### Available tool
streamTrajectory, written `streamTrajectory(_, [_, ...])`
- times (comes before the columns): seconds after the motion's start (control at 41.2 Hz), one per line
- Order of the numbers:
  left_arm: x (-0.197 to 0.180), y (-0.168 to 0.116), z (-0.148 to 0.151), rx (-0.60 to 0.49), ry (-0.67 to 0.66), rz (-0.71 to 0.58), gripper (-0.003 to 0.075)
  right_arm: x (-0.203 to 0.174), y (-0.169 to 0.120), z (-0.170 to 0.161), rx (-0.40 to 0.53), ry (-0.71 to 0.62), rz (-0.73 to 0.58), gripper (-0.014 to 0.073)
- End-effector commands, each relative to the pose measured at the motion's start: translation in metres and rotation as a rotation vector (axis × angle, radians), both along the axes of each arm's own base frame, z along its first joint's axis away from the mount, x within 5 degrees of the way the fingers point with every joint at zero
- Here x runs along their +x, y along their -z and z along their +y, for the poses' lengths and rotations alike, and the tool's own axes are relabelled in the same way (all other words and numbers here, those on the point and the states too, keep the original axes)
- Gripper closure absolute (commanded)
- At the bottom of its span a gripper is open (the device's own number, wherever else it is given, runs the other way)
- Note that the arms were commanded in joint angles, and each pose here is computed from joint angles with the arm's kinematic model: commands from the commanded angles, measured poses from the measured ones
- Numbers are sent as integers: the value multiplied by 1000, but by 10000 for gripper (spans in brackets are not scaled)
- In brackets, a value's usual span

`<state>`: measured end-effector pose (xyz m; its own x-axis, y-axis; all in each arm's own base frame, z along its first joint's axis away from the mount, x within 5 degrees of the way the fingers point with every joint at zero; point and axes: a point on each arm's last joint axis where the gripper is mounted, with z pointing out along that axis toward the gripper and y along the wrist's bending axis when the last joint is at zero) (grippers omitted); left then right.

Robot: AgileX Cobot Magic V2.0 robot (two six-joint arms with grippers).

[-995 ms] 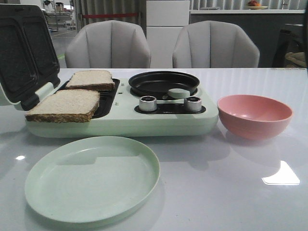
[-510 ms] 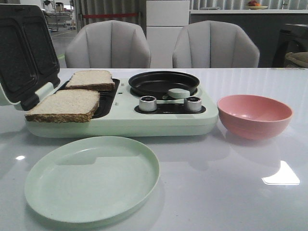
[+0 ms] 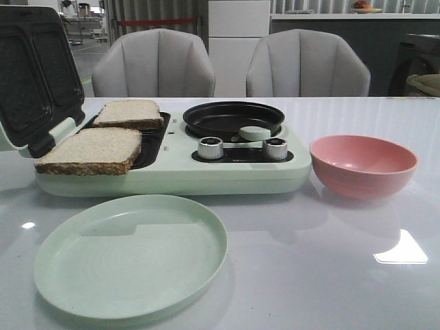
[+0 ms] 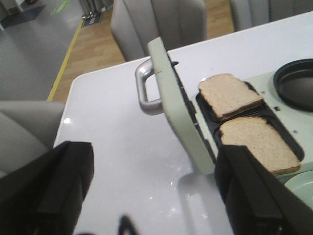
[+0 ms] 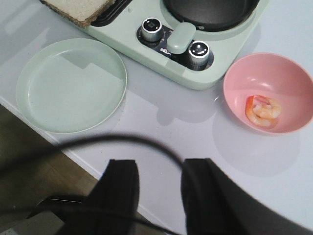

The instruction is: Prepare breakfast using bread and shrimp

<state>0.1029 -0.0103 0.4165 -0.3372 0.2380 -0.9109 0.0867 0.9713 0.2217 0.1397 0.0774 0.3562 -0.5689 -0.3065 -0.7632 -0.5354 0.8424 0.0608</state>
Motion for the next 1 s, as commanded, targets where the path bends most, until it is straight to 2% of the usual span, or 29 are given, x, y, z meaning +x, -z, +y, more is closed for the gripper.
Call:
streamTrajectory(0.0, [10,-16,-2,23,-37,-16,156,3,-14,0,43,14,-88,252])
streamTrajectory(0.243, [45,-11,-19,102,-71,132,156,3,-14,0,43,14,-88,252])
streamTrajectory(0.388, [61,-8,-26,103,-86,179,156,3,-14,1,43,14,-89,252])
streamTrajectory(0.51, [71,-7,-18,85,-136,219,156,3,-14,0,43,14,-88,252])
streamTrajectory(0.68, [78,-1,4,11,-169,278,156,3,-14,0,43,14,-88,252])
streamTrajectory(0.752, [80,0,16,-52,-167,283,156,3,-14,0,43,14,-88,252])
streamTrajectory(0.85, [81,0,29,-107,-161,275,156,3,-14,0,43,14,-88,252])
streamTrajectory(0.971, [82,-5,46,-217,-230,204,156,3,-14,0,43,14,-88,252])
